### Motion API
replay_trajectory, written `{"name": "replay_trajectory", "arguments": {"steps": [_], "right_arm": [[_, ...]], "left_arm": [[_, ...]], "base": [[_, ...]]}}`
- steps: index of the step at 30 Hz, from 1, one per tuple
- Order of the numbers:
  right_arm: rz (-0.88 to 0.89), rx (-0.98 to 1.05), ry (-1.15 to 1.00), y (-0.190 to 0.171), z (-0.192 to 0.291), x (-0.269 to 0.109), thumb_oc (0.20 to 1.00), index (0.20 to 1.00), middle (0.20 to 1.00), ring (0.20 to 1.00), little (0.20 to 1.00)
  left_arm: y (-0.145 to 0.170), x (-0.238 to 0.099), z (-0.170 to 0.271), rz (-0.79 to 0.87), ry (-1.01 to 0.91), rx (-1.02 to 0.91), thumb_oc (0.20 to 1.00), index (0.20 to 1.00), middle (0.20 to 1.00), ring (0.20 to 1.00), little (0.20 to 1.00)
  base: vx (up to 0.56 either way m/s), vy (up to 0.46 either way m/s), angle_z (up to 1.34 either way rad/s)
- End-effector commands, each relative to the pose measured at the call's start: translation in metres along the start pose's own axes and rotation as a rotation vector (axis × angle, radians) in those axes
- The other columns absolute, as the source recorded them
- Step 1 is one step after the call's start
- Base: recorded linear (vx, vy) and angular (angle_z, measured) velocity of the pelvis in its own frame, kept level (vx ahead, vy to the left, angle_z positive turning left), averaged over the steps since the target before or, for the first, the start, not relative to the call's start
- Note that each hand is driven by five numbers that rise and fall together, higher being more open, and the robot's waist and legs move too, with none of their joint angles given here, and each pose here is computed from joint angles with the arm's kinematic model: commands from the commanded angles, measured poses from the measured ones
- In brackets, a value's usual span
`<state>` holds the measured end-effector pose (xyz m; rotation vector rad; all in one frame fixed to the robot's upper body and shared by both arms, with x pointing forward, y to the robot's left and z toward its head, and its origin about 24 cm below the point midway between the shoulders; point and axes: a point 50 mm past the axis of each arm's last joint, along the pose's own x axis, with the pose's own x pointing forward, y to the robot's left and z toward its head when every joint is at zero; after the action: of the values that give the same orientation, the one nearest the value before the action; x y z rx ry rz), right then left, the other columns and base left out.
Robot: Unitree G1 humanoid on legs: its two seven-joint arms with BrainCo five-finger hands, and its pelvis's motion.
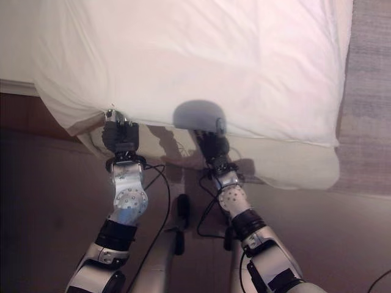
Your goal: Make the bed
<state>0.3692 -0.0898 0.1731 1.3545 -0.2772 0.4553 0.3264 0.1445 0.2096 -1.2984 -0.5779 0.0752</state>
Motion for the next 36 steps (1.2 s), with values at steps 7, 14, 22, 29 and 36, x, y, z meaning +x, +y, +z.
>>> {"name": "replay_trajectory", "arguments": {"steps": [7,14,22,29,36], "right_arm": [[0.097,0.027,-0.295,0.030,0.061,-0.003,1.000,1.000,1.000,1.000,1.000],[-0.019,-0.074,-0.402,0.012,0.102,-0.017,1.000,1.000,1.000,1.000,1.000],[-0.137,-0.141,-0.462,-0.006,0.128,-0.026,1.000,1.000,1.000,1.000,1.000],[-0.212,-0.154,-0.475,-0.016,0.135,-0.025,1.000,1.000,1.000,1.000,1.000],[-0.187,-0.168,-0.456,-0.011,0.133,-0.021,0.200,0.200,0.200,0.200,0.200]], "left_arm": [[0.003,0.006,0.076,0.024,-0.345,0.227,0.200,0.200,0.200,0.200,0.200],[0.028,0.010,0.111,0.177,-0.467,0.359,0.200,0.200,0.200,0.200,0.200],[0.033,0.010,0.126,0.202,-0.515,0.374,0.200,0.200,0.200,0.200,0.200],[0.031,0.011,0.121,0.198,-0.504,0.348,0.200,0.200,0.200,0.200,0.200],[0.031,0.010,0.115,0.185,-0.479,0.322,0.200,0.200,0.200,0.200,0.200]], "base": [[0.00,0.000,0.00],[0.00,0.000,0.00],[0.00,0.000,0.00],[0.00,0.002,0.00],[0.00,0.000,0.00]]}}
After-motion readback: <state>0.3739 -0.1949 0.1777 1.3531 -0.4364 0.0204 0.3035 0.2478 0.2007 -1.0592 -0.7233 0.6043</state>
